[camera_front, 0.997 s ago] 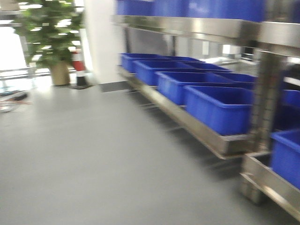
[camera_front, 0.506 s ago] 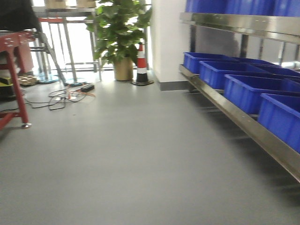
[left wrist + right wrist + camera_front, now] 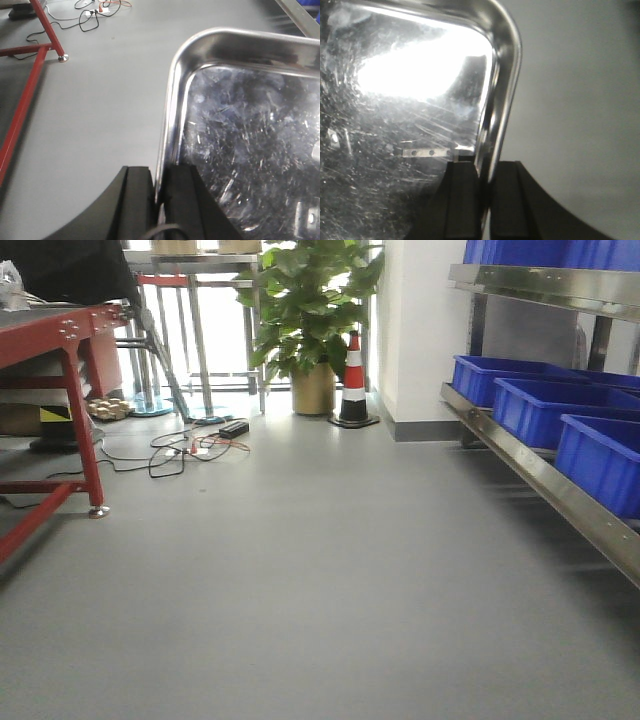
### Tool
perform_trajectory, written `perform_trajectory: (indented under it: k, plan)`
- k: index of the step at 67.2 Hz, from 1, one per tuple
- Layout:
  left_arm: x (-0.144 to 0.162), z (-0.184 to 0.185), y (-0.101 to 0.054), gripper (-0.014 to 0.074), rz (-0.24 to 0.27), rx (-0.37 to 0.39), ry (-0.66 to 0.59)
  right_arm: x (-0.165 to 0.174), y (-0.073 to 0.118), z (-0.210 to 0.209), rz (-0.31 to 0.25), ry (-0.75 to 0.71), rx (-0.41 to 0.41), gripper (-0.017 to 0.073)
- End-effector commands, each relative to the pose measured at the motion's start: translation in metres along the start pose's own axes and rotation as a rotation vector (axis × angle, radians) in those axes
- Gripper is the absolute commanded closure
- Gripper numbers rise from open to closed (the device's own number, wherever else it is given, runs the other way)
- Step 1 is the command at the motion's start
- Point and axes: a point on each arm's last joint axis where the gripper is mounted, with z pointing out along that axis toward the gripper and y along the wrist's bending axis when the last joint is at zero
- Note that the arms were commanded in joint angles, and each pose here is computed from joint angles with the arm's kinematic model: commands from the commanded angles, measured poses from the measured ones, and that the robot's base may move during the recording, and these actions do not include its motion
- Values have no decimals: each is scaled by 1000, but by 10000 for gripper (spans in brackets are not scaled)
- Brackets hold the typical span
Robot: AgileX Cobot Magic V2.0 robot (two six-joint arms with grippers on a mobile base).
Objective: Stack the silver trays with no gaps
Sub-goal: 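Drive the base to the other shelf carrying the tray in both grippers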
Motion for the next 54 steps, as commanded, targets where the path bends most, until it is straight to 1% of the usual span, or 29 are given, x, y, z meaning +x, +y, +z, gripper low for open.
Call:
perform_trajectory:
  k: [1, 54]
  plan:
    - [-6, -2, 0, 611, 8, 9, -58, -2, 4, -4, -18, -18, -48, 574]
    - [-6, -2, 0, 611, 8, 9, -58, -2, 4, -4, -18, -18, -48, 574]
